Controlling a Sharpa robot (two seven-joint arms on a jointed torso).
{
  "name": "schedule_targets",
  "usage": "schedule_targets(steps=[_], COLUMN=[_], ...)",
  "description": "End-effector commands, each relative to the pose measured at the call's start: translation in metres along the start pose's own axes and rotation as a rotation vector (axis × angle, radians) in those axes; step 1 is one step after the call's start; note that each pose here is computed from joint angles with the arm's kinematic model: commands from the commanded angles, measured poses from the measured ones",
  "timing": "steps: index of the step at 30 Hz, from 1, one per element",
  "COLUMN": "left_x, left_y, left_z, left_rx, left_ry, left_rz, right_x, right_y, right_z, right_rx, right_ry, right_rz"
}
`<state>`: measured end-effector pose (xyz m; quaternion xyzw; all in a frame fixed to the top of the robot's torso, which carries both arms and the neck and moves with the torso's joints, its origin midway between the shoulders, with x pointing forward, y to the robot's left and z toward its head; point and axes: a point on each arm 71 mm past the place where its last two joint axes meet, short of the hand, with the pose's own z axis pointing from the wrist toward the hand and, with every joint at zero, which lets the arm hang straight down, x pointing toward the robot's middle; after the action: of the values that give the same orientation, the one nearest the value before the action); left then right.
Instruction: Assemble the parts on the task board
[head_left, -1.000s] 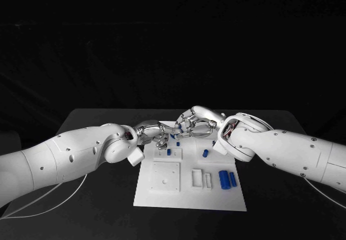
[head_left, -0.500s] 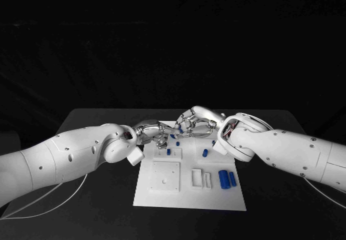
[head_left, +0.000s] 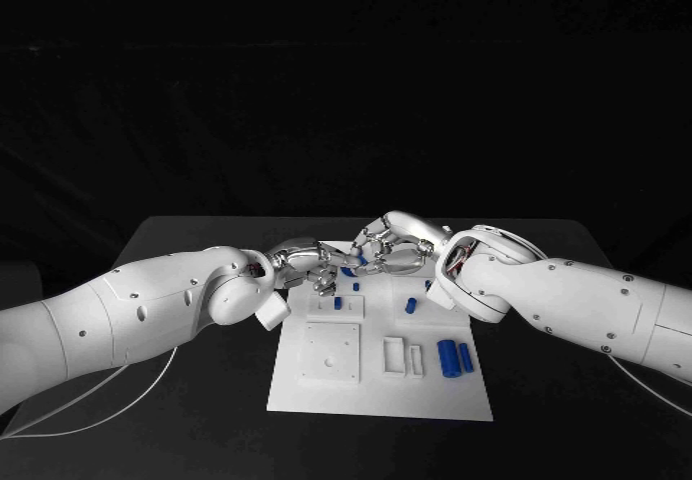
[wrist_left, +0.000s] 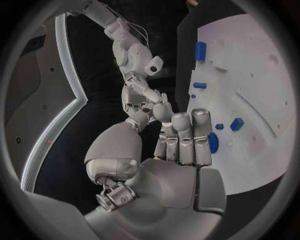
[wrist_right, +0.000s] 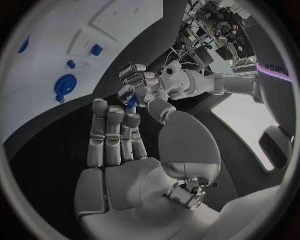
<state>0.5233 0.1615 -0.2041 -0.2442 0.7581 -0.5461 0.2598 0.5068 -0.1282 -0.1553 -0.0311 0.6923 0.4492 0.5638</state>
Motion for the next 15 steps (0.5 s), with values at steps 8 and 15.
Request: schedule_targets(steps=[8, 15], left_x=[0.0015, 0.0013], left_y=[-0.0002, -0.0007], left_z=[0.0007, 0.0012], left_rx=[0.005, 0.005], left_ry=[0.003, -0.021], left_rz=[-0.016, -0.031], right_x=[0.0007, 0.0008], right_y=[0.0027, 0.0027], right_z=[0.0006, 0.0007], right_rx=[-0.011, -0.010], right_ry=[0.004, 0.004], right_rz=[0.003, 0.003])
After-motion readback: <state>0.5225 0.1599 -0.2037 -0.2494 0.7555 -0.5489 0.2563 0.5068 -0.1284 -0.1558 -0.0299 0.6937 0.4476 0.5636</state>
